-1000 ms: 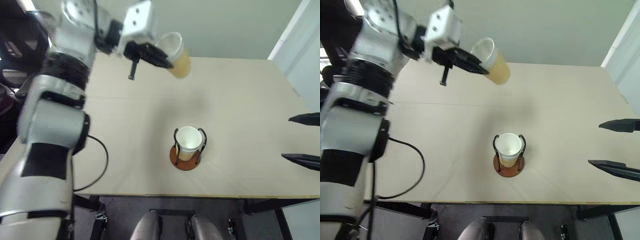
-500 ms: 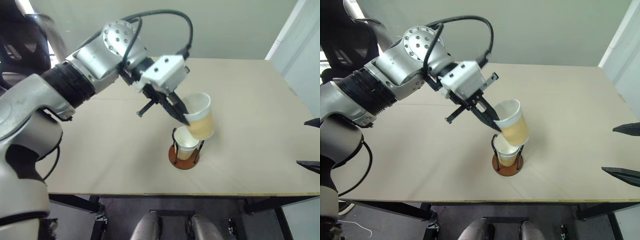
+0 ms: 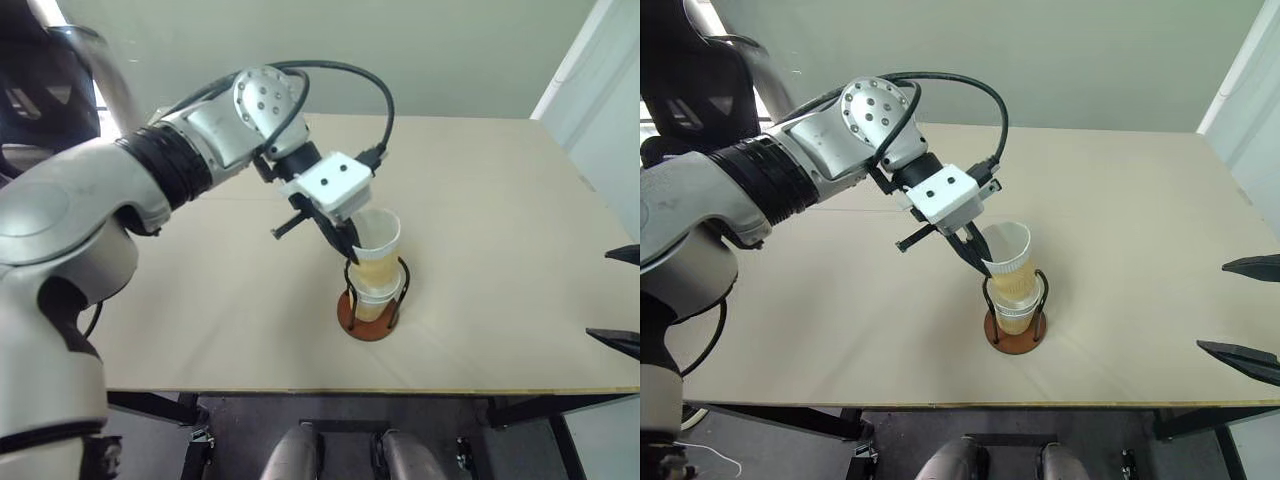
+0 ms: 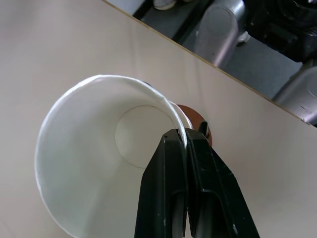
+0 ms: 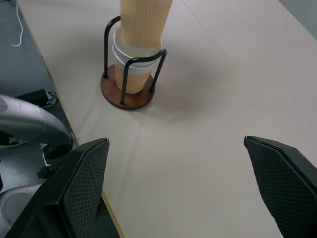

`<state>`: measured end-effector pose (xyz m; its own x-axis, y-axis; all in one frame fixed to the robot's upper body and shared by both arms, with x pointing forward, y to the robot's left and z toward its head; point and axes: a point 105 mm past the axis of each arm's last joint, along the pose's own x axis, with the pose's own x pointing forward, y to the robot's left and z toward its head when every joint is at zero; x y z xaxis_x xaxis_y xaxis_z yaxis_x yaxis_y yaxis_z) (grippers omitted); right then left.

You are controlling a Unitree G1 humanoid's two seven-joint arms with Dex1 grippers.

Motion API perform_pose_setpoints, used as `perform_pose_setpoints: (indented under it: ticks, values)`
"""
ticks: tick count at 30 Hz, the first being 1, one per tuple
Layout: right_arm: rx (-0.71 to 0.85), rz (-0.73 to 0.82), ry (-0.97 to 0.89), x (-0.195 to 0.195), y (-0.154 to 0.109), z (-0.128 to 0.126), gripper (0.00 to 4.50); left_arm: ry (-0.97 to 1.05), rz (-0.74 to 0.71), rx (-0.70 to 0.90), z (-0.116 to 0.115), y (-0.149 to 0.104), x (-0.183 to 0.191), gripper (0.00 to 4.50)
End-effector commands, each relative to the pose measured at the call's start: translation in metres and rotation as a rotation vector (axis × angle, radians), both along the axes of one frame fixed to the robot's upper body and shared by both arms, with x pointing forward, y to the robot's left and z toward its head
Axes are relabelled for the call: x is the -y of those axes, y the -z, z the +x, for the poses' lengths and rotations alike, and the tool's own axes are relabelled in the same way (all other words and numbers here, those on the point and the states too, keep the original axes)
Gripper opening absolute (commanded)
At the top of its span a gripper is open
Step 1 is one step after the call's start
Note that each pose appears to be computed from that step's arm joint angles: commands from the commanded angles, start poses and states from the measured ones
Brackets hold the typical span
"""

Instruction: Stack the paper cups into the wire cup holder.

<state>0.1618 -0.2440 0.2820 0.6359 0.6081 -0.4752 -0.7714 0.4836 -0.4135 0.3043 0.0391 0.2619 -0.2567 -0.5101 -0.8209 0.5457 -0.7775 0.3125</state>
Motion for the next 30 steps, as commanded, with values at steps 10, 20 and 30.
perform_pose_setpoints:
  ticks: [10,20,30]
  values:
    - [0.044,-0.001,0.014,-0.003,-0.006,-0.003,4.5,0.013,0.044,0.015,0.005,0.003,0.001,0.04]
    - [0.046,0.002,0.022,-0.002,-0.006,-0.003,4.5,0.01,0.009,0.008,0.006,0.002,0.008,2.12]
    - [0.045,-0.001,0.012,-0.002,-0.007,-0.001,4.5,0.002,-0.019,0.004,0.006,-0.003,0.011,4.47]
